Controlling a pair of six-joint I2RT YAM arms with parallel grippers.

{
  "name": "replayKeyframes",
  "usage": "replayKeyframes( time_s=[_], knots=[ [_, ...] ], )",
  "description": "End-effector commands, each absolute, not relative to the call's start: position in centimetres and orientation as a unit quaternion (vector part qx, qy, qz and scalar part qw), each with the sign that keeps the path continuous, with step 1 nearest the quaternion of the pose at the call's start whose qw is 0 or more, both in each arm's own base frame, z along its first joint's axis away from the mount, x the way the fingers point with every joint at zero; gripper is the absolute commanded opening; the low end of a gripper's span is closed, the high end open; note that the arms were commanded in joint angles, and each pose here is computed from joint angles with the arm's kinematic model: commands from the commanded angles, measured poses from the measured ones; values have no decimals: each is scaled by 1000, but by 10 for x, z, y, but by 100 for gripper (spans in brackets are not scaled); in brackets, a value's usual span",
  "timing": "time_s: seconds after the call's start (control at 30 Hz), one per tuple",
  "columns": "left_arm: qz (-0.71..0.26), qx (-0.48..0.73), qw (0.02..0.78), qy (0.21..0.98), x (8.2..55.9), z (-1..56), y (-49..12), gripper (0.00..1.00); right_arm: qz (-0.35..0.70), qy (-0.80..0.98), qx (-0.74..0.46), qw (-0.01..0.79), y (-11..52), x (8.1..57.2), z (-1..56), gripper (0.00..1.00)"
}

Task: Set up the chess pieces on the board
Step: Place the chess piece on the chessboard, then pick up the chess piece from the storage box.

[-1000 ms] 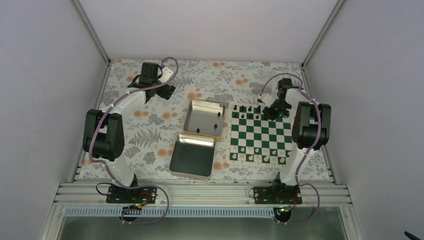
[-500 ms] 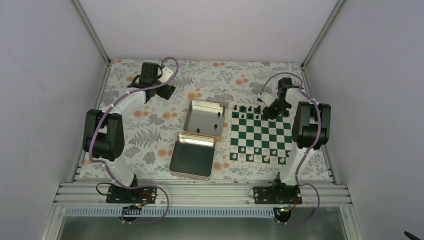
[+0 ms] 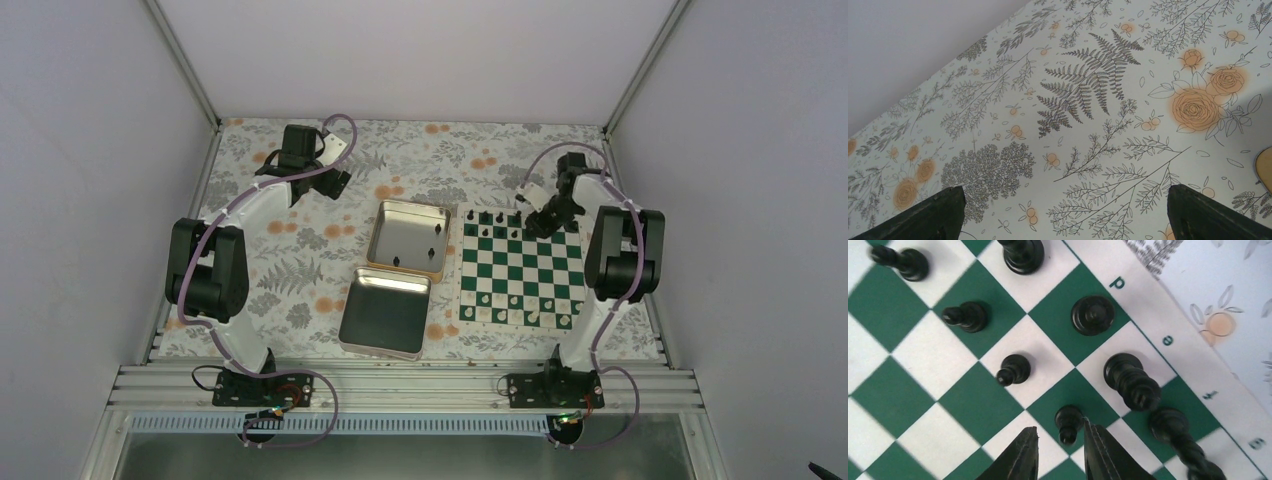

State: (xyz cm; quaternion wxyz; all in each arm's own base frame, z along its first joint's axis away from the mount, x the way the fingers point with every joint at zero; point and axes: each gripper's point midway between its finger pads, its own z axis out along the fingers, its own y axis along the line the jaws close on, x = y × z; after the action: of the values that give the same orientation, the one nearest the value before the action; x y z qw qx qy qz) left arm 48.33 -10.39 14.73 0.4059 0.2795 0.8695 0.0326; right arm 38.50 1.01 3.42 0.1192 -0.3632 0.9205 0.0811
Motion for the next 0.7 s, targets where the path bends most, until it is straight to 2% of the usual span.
replayKeyframes(
  time_s=[0.0, 0.37, 0.5, 0.67],
  knots=[
    [31, 283, 417, 863, 486, 156, -107, 100, 77, 907, -383, 160, 33, 387, 91, 26],
    [27, 285, 427, 858, 484, 166, -109, 100, 96, 815, -535, 201, 202, 376, 151, 30],
    [23, 285, 430, 856, 483, 169, -110, 100, 86, 792, -578, 176, 239, 372, 133, 29],
    [22, 285, 439, 852, 481, 176, -110, 100, 62, 772, -618, 138, 251, 372, 105, 29]
  ],
)
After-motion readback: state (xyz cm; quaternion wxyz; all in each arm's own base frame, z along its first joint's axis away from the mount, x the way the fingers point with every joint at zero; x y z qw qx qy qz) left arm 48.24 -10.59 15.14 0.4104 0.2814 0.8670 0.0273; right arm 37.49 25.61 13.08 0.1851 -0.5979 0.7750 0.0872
